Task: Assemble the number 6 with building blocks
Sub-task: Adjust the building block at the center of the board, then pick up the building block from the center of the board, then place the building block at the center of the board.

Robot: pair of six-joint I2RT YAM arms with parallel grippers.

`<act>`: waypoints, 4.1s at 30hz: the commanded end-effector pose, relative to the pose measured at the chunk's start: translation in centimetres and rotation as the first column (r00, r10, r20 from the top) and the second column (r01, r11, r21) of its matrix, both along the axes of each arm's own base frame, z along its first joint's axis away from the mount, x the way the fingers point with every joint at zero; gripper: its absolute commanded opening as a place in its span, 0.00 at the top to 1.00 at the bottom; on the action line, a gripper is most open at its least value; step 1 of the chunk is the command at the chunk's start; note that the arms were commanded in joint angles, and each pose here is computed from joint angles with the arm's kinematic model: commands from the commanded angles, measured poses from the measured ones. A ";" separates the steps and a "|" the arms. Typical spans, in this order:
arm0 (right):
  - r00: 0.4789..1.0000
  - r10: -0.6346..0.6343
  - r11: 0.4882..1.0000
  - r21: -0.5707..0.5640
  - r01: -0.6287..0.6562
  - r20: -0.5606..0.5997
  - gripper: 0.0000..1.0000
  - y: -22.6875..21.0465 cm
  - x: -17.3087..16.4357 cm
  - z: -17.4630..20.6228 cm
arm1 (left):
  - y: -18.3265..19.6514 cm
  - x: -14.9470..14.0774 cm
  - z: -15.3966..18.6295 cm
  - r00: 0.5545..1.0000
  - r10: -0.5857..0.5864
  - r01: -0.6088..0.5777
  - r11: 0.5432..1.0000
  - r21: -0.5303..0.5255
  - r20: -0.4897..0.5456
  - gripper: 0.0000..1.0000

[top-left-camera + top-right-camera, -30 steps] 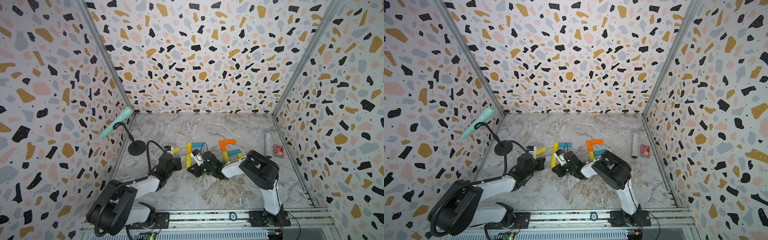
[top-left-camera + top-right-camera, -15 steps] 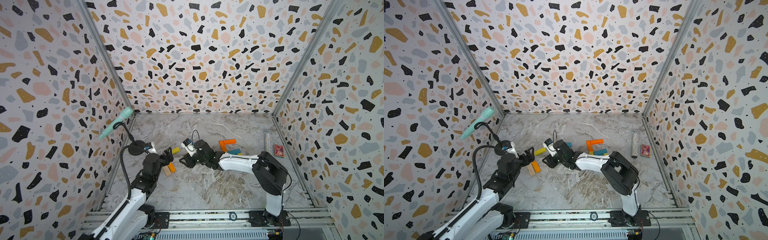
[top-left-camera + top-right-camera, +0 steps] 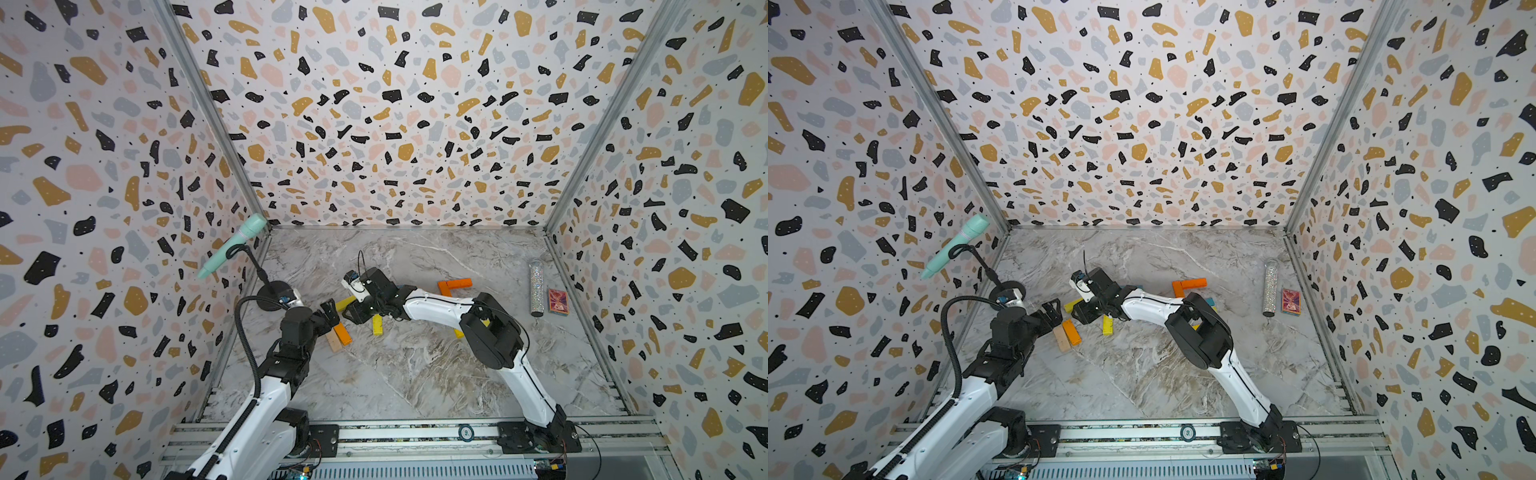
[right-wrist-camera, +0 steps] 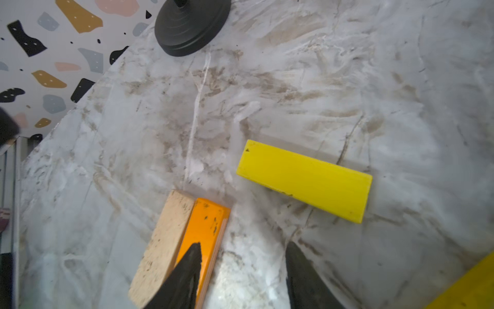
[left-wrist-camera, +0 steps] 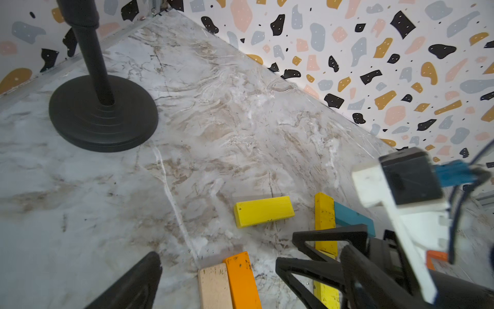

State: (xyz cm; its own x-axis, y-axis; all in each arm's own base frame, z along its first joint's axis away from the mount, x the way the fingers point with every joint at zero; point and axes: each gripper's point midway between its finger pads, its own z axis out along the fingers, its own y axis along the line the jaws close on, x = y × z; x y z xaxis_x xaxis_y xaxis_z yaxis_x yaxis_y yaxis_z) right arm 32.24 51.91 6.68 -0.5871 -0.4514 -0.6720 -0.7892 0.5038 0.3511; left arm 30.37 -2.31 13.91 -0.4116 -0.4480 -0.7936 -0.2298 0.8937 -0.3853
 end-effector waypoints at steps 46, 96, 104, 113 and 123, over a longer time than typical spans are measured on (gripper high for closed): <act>0.953 -0.175 0.965 0.235 0.116 0.247 0.36 -17.8 -2.4 15.6 | -10.6 6.6 -8.0 0.898 -0.404 0.365 0.905 -0.219 -0.172 0.00; 0.972 -0.123 0.946 -0.273 0.177 0.202 0.53 1.8 4.3 -5.8 | 1.7 -4.3 7.8 0.977 0.094 -0.080 0.994 -0.079 0.192 0.00; 0.984 -0.035 0.996 -0.079 0.050 0.174 0.76 4.2 3.2 -0.2 | 1.2 -3.9 7.9 0.982 0.069 -0.057 0.995 -0.077 0.176 0.01; 0.952 -0.021 0.998 0.063 0.002 0.306 0.78 -1.0 2.6 10.7 | -2.0 -2.0 6.7 0.989 -0.096 0.105 0.991 -0.079 0.113 0.01; 0.932 0.014 0.997 -0.075 0.014 0.363 0.78 -15.4 1.9 8.2 | -5.8 1.0 2.4 0.965 -0.260 0.263 0.955 -0.137 0.036 0.19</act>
State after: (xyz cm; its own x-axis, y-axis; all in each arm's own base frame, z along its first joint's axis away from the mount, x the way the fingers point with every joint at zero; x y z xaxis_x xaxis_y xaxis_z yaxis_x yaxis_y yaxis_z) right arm 35.76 37.38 17.52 -0.3547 -0.4175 -0.8366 -0.8098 0.5845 0.0516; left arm 30.31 -6.63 15.83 -0.5212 -0.4525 -0.7236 -0.0791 0.8699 -0.4869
